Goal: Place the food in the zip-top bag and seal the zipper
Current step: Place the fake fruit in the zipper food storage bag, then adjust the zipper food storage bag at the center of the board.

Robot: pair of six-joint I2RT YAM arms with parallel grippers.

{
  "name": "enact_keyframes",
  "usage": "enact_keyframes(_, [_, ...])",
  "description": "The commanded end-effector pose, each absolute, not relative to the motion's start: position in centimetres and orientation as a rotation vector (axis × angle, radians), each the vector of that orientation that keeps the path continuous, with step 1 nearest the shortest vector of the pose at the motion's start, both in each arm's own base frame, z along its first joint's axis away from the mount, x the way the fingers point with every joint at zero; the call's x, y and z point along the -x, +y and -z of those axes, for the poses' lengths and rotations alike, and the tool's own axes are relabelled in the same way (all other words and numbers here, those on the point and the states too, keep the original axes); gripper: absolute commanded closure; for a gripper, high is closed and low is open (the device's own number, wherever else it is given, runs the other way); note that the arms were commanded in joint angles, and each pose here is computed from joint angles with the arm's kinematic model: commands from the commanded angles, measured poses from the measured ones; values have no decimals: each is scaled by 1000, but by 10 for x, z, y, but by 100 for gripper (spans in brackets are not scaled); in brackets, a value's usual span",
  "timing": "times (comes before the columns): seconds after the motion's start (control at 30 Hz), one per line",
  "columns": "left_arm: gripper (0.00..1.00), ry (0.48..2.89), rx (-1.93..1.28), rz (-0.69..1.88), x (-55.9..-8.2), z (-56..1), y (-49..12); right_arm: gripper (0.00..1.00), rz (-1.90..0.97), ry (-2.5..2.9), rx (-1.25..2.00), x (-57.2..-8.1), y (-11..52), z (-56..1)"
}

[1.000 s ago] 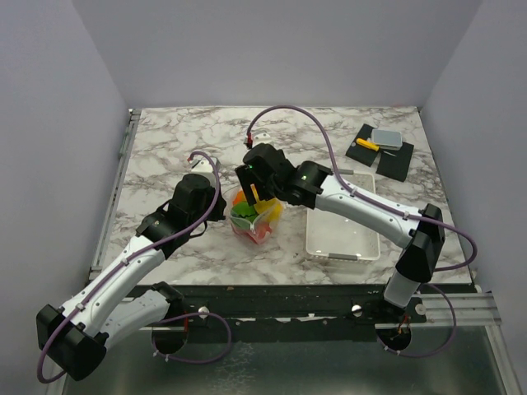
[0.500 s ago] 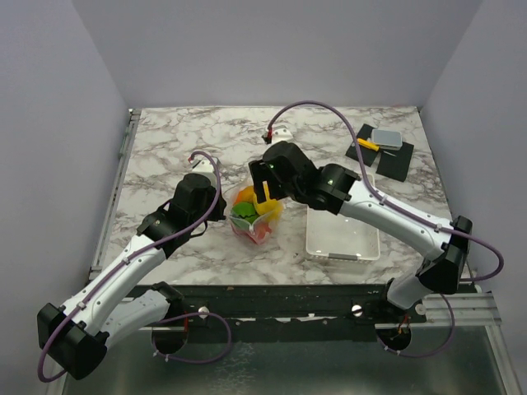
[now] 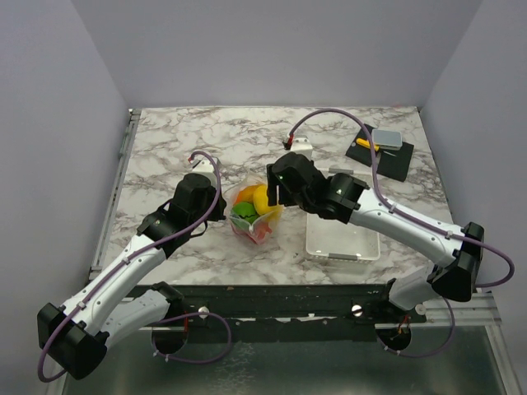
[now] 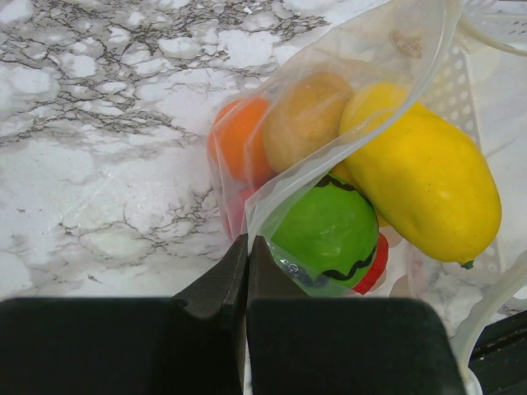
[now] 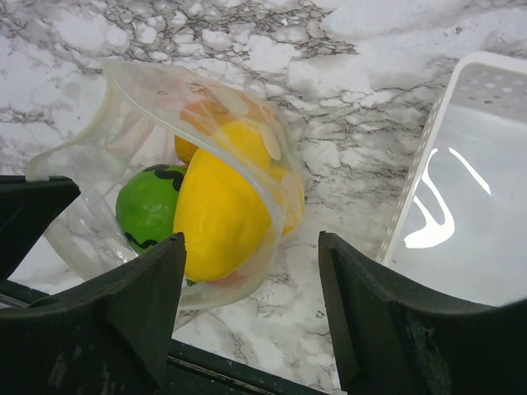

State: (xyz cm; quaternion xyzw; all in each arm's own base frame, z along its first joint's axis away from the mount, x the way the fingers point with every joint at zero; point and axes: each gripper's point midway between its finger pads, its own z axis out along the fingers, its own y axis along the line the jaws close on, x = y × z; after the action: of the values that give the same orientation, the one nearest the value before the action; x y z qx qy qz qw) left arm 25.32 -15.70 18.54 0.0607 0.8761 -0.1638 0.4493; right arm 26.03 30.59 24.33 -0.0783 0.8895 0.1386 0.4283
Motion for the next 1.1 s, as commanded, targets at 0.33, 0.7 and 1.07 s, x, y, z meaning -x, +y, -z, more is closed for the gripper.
enact_keyframes(0.33, [100,2181,-168,414,-250,-179,-157,44,-268,2281,42,-262,301,-206])
enact_keyframes(0.7, [100,2191,-180,431,-250,-178,-161,99,-307,2274,61,-264,311,-213])
enact_keyframes(1.07, [100,2074,-224,581,-252,-249,-183,99,-415,2194,179,-265,325,-259])
